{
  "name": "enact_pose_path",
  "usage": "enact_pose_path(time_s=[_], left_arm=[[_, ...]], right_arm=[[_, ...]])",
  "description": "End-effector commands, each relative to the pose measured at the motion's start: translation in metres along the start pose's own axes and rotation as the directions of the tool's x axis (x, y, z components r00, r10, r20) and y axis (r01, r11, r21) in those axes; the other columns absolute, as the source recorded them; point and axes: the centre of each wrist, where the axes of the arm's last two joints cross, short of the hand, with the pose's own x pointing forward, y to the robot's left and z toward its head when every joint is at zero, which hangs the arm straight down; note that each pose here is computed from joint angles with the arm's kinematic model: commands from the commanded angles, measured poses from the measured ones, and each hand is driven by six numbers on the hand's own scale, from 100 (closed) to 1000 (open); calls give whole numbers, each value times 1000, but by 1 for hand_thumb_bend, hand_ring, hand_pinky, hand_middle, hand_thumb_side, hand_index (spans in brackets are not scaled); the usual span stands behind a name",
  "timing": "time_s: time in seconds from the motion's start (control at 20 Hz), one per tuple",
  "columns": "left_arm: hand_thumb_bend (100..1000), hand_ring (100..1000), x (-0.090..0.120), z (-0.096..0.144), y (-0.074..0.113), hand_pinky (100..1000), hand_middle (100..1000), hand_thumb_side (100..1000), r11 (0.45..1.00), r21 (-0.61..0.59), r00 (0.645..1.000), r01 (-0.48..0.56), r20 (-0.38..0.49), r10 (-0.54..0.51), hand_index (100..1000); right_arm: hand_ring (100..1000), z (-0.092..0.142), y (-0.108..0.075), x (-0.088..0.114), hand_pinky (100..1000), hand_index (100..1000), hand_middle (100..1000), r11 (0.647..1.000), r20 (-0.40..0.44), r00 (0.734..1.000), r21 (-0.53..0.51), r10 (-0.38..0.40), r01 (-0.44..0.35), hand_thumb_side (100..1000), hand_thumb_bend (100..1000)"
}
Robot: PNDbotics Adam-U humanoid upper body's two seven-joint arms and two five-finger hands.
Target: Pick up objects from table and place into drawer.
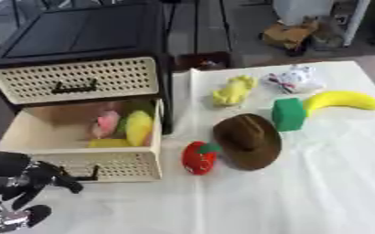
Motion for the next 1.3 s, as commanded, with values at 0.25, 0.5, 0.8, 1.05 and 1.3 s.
enact_pose_path(time_s=[0.25,0.5,0.8,1.05,1.3], left_arm=[[100,392,-18,-6,-5,291,910,1000,998,-18,993,-61,-100,59,1000],[100,387,-30,-11,-11,288,879,1000,996,-27,989,-88,-125,84,1000],[100,393,-39,-12,-12,290,820,1000,993,-14,983,-118,-142,115,1000],[100,393,-50,-13,-14,288,843,1000,988,-1,974,-158,-163,155,1000],[100,407,-57,-14,-13,291,853,1000,987,39,973,-158,-167,162,1000]], right_arm=[[593,-9,-1,8,493,564,508,1000,38,999,-19,-10,10,594,100],[592,-9,-2,8,495,563,506,1000,38,999,-28,-9,10,594,100],[591,-6,-1,6,498,561,505,1000,24,1000,-25,-3,4,597,100],[591,-5,-2,6,498,561,505,999,20,1000,-33,0,0,598,100],[589,-4,-3,5,497,557,504,999,17,1000,-37,6,-5,603,100]])
